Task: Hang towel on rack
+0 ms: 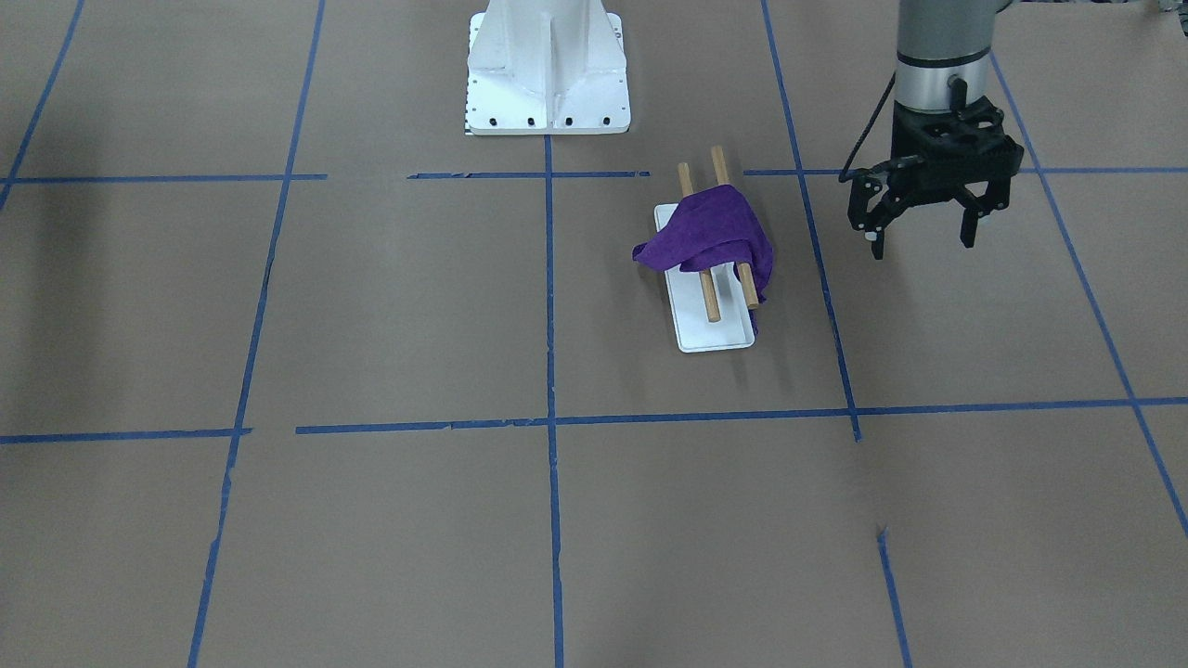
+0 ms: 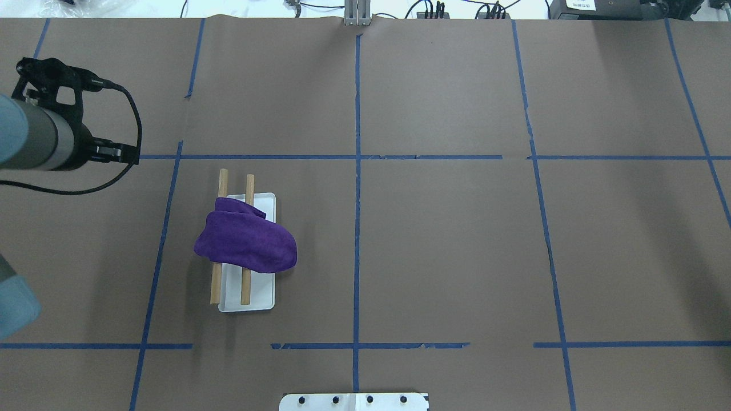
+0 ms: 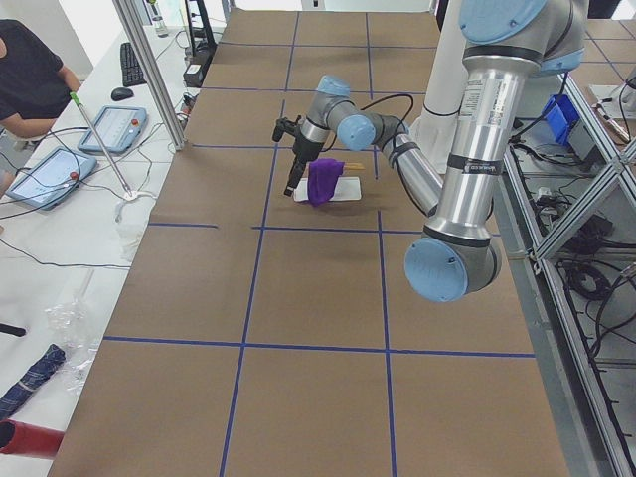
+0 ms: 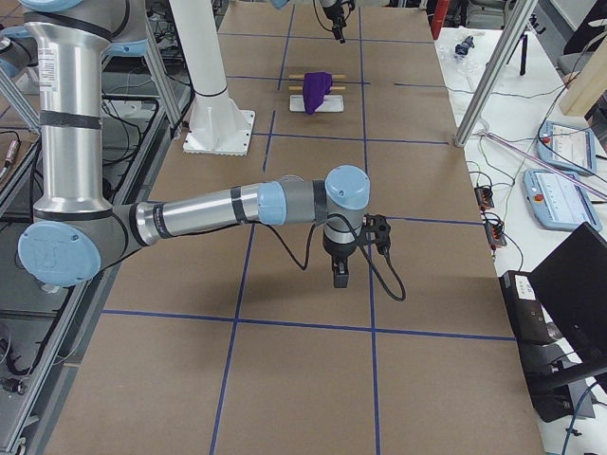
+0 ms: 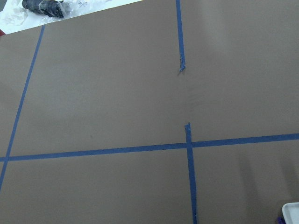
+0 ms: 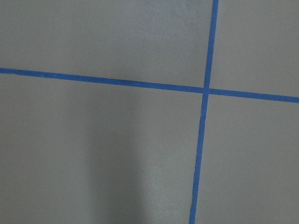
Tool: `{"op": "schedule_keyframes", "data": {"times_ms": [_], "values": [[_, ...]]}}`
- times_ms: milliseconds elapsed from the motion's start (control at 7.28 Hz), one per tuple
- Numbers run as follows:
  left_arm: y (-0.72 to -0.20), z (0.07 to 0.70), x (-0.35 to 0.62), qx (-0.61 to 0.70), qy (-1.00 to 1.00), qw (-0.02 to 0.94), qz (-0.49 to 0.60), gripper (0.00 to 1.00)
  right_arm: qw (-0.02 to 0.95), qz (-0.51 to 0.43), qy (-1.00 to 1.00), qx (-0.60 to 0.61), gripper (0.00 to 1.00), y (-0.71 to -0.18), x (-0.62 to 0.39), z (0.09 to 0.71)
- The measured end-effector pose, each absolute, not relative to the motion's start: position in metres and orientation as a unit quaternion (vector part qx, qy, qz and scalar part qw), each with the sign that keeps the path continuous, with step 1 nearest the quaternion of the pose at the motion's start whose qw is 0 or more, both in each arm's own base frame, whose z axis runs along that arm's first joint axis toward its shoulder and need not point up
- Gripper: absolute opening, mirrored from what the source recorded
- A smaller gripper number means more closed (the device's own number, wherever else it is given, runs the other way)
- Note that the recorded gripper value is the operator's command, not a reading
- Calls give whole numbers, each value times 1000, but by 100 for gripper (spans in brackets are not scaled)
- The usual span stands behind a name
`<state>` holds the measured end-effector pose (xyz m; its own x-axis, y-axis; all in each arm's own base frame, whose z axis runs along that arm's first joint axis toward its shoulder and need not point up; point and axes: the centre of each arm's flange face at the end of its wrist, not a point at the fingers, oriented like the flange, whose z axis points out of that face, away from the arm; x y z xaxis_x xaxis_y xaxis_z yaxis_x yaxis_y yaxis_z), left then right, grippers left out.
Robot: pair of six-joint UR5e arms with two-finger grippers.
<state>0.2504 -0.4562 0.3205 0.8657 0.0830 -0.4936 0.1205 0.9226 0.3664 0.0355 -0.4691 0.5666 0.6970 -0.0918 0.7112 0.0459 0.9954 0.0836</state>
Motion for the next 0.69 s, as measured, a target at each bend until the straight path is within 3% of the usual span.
{"op": "schedule_keyframes", "data": {"times_ms": [687], "values": [[-563, 399, 102, 127, 306, 940, 81, 100, 916, -21, -398, 51, 100, -475, 54, 627]]}}
